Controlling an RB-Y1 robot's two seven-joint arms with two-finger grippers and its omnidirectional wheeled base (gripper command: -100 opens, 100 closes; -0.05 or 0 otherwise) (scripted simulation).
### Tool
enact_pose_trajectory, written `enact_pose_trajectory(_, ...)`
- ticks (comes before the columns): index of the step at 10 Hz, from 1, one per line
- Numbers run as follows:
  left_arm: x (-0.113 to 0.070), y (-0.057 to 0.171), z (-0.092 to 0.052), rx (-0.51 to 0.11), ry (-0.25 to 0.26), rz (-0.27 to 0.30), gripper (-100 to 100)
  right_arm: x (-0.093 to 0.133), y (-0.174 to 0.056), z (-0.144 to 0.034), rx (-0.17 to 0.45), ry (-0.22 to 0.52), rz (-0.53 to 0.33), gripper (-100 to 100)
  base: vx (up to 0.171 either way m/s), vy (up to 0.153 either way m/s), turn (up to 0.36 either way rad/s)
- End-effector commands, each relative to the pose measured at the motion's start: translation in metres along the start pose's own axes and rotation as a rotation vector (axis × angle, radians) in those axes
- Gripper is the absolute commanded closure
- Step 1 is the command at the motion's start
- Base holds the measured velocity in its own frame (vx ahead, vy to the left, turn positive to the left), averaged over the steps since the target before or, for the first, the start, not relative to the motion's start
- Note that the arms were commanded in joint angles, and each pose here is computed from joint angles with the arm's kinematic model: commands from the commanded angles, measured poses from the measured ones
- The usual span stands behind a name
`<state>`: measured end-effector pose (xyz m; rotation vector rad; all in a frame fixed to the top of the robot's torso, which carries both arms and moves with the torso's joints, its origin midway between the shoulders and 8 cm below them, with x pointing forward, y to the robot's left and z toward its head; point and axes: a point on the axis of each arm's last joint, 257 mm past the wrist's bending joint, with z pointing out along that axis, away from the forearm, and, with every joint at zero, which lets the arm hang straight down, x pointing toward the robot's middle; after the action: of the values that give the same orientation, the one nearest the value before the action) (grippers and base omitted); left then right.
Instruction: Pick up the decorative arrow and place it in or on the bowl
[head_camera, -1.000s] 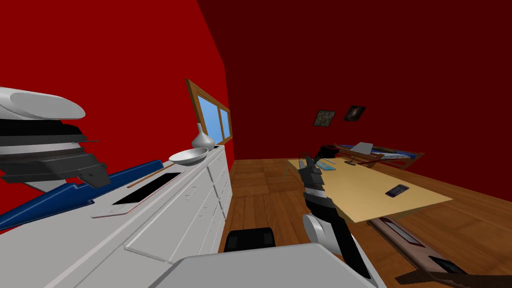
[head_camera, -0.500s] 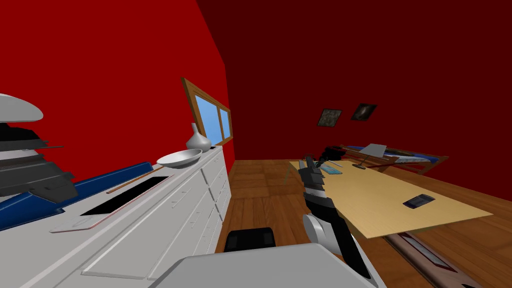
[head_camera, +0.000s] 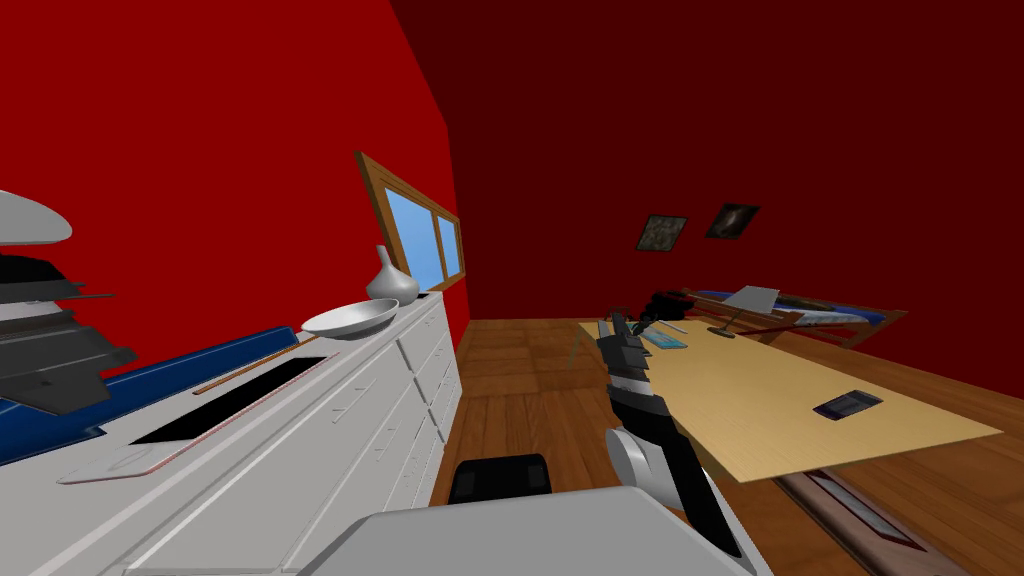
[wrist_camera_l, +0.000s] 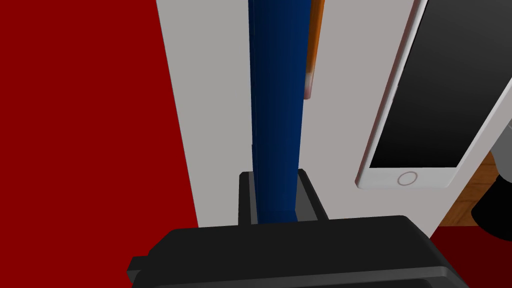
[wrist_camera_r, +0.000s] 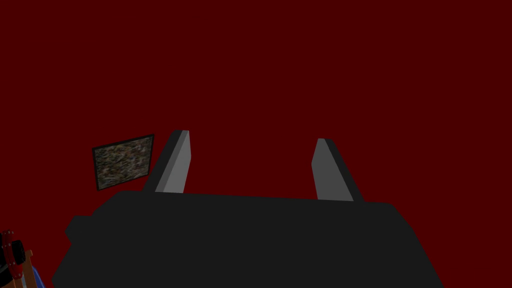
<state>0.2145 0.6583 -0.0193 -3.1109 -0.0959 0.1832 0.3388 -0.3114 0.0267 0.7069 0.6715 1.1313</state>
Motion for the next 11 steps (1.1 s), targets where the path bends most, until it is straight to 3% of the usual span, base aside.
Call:
enact_pose_trajectory(1,0.0,0.0,0.0,0.0,0.0,0.0,100,0.0,0.0,0.0,0.0,0.0,0.0,0,0.0,0.0,0.0)
enact_pose_trajectory(2,0.0,0.0,0.0,0.0,0.0,0.0,100,0.0,0.0,0.0,0.0,0.0,0.0,0,0.0,0.0,0.0)
enact_pose_trajectory(3,0.0,0.0,0.0,0.0,0.0,0.0,0,0.0,0.0,0.0,0.0,0.0,0.0,0,0.0,0.0,0.0)
enact_pose_trajectory(4,0.011,0.012,-0.004,-0.005,-0.004,-0.009,100,0.0,0.0,0.0,0.0,0.0,0.0,0,-0.063,0.058,-0.063)
enact_pose_trajectory(11,0.039,0.048,-0.017,-0.009,-0.016,-0.047,100,0.0,0.0,0.0,0.0,0.0,0.0,0,-0.067,0.071,-0.054)
